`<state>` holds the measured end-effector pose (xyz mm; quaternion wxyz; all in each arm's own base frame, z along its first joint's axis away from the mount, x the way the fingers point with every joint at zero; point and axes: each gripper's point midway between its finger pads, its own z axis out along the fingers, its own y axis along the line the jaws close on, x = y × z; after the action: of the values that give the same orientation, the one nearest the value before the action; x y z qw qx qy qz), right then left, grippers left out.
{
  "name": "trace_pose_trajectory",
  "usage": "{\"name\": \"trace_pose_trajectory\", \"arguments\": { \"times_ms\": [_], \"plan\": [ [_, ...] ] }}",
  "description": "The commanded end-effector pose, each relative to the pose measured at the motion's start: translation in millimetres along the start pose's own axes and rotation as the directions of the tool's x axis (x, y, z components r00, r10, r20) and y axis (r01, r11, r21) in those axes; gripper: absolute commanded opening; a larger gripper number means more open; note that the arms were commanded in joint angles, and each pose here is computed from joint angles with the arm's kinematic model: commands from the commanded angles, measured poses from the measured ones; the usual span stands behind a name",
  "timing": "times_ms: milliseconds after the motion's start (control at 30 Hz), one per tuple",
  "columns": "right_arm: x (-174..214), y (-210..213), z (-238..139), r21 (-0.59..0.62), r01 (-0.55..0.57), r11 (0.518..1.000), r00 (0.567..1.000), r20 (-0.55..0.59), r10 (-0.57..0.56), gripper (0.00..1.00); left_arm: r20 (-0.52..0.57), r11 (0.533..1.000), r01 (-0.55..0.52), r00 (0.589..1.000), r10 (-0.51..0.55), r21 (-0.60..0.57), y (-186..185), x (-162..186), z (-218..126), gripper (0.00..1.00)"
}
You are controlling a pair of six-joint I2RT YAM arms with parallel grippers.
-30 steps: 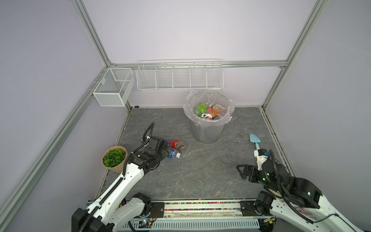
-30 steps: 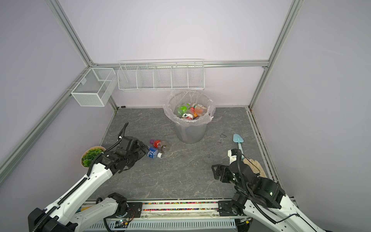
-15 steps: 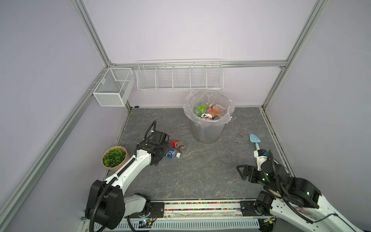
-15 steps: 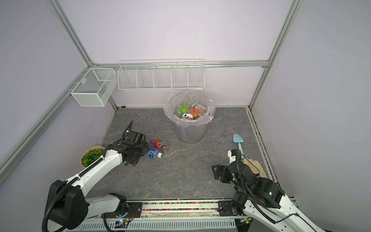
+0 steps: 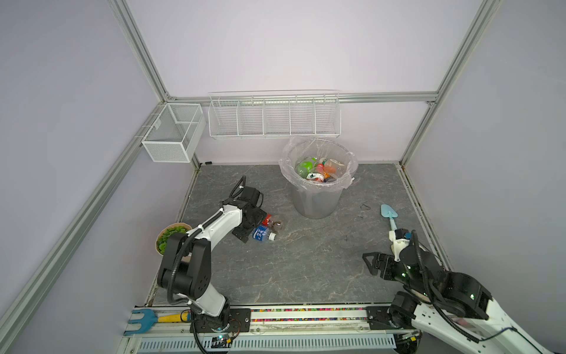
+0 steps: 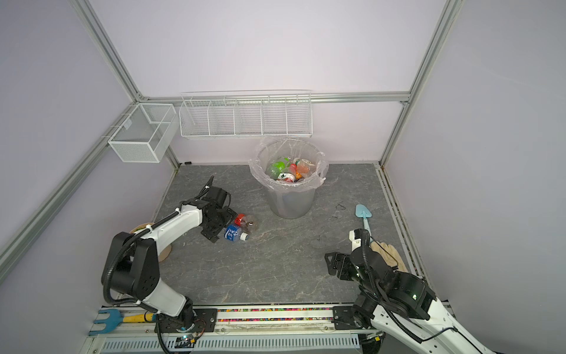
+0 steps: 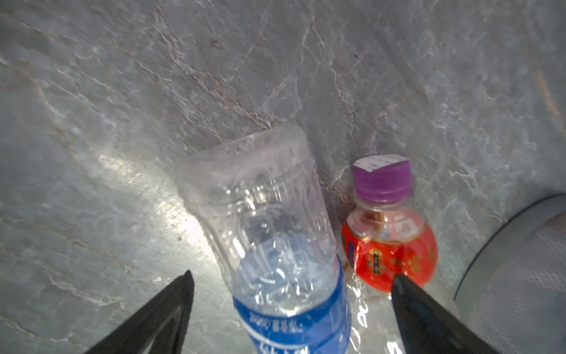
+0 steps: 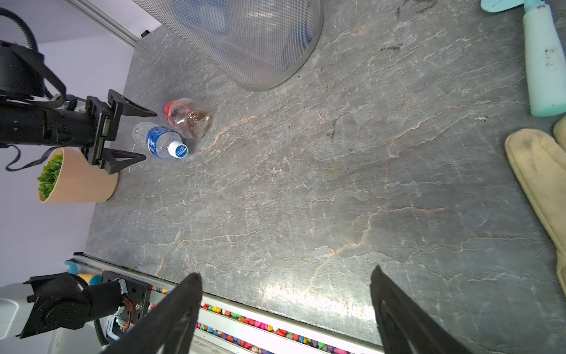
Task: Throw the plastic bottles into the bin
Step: 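Close the left gripper around the blue-labeled water bottle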
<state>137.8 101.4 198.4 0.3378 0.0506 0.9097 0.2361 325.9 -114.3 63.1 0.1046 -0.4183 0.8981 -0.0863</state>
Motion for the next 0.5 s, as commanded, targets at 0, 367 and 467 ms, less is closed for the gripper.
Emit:
{"name": "trace_pose_trajectory", "arguments": {
  "times_ms": [0,367,467],
  "plan": [
    [2.2,-6.1,2.0,0.025,-0.009,1.000,1.000,0.002,0.009,0.88,-0.069,0.997,0.021,0.997,-0.026,-0.068,12.2,10.9,12.3,0.97],
    [0.2,-6.8,1.5,0.030,-0.009,1.000,1.000,0.012,0.009,0.88,-0.043,0.993,0.107,0.993,-0.110,-0.057,37.4,14.2,22.1,0.29],
    [-1.6,-3.8,1.9,0.027,-0.005,1.000,1.000,0.011,0.005,0.88,-0.045,0.993,0.113,0.992,-0.115,-0.043,38.8,15.0,16.3,0.05]
  ]
}}
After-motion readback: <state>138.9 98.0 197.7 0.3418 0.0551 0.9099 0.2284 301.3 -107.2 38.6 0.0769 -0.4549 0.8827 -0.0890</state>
